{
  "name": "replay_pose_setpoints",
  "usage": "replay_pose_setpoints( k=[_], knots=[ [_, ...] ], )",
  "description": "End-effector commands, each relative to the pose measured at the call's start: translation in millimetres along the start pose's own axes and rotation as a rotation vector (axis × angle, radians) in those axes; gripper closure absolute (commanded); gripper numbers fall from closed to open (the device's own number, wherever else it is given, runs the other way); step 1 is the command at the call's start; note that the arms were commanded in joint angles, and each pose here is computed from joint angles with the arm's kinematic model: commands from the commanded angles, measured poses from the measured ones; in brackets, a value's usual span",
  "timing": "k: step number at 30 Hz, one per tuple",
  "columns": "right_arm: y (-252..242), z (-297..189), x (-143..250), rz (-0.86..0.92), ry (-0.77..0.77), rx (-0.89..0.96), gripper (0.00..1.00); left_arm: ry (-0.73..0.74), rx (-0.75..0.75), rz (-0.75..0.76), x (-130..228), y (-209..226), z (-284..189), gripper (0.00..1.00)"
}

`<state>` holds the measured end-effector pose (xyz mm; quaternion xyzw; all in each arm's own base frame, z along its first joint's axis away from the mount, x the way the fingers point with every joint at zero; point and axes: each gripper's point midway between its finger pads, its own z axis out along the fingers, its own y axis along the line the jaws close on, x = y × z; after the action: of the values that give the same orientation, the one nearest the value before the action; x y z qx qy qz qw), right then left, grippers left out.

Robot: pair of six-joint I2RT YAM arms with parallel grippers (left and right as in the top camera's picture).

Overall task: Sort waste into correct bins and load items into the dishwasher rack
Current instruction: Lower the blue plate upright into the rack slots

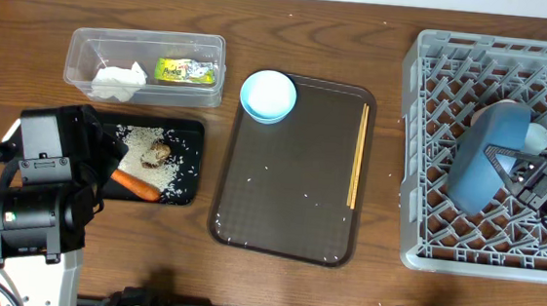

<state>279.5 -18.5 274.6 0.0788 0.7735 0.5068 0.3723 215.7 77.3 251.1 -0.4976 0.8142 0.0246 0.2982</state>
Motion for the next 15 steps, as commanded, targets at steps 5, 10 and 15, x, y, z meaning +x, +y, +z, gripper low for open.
replay_pose_setpoints(
  k=[5,10,15],
  knots=[
    [-17.8,3.9,16.4,0.021,0.003,-0.005,0.99,-0.016,-0.014,-0.005,-3.4,2.9,-0.7,0.02],
    [-29.7,8.1,26.6,0.047,-0.010,-0.035,0.99,-0.016,-0.014,-0.005,-3.4,2.9,-0.7,0.02],
    [-35.1,7.2,22.3,0.070,-0.007,0.002,0.99,-0.016,-0.014,-0.005,-3.4,2.9,-0.7,0.02]
  ],
)
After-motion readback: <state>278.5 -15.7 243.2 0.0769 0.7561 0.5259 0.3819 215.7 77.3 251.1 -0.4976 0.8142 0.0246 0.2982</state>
